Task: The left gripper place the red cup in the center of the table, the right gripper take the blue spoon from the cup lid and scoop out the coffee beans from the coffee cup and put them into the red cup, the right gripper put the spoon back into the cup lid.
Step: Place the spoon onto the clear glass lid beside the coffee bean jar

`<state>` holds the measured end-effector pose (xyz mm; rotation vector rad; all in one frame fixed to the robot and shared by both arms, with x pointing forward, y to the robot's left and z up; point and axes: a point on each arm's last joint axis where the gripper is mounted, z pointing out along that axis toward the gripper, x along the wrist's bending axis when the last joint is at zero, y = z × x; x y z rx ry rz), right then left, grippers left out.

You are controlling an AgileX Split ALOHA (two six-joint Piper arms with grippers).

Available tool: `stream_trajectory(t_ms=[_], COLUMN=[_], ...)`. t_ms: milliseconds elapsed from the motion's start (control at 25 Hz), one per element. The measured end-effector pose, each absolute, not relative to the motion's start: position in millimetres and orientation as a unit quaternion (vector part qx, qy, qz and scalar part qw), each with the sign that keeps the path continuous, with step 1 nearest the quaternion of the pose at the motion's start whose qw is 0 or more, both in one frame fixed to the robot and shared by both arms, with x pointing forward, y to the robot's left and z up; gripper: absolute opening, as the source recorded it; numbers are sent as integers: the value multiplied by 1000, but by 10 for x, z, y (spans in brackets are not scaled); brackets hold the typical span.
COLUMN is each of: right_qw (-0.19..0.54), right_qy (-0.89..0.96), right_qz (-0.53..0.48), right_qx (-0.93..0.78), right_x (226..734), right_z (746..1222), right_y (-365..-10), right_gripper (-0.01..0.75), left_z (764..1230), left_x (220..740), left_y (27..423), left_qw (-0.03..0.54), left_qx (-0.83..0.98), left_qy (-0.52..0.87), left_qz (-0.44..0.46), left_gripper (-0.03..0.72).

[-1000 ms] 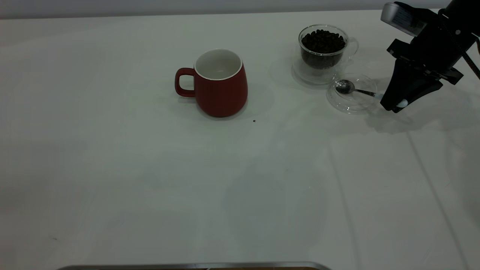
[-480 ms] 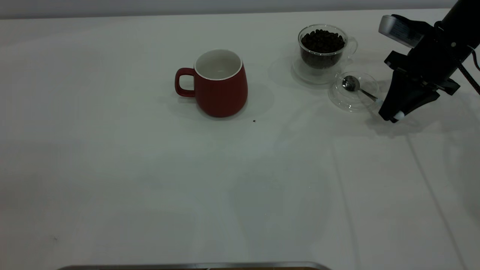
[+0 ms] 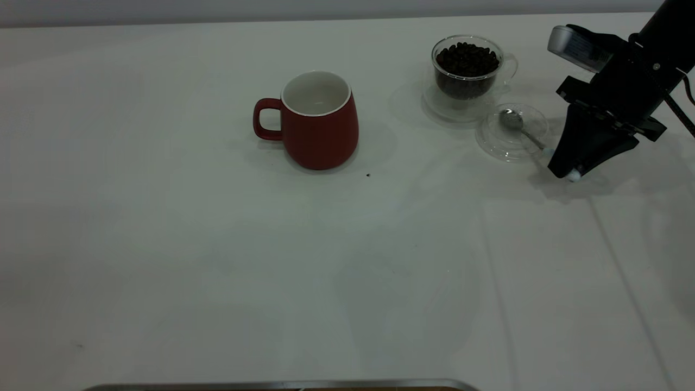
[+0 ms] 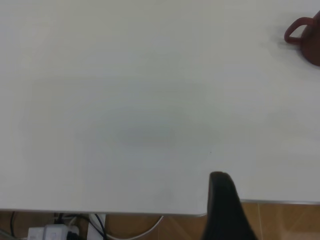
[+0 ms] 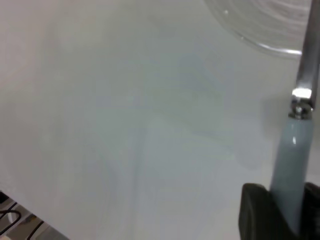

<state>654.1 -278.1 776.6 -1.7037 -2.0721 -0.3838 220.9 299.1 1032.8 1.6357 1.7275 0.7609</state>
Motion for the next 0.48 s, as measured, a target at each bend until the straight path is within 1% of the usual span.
stream_trajectory(t_ms=[80, 200, 480], right_qw=[218, 224, 211], right_qy=[-747, -748, -757], right_qz=[-137, -134, -135], right_qx=[-613, -610, -603], right_x=[6533, 6522, 6545], right_z=[7768, 7772, 7888], right_y=[-2779, -2777, -2792], right_gripper=[255, 291, 304], left_z=[10328, 10328, 10328], left_x=[2209, 2209, 2209], left_y=[2991, 2991, 2991], left_qw=[316, 316, 316], left_qx=[621, 621, 621], left_qy=[656, 656, 656], left_qz=[289, 289, 289], left_gripper=[516, 516, 516])
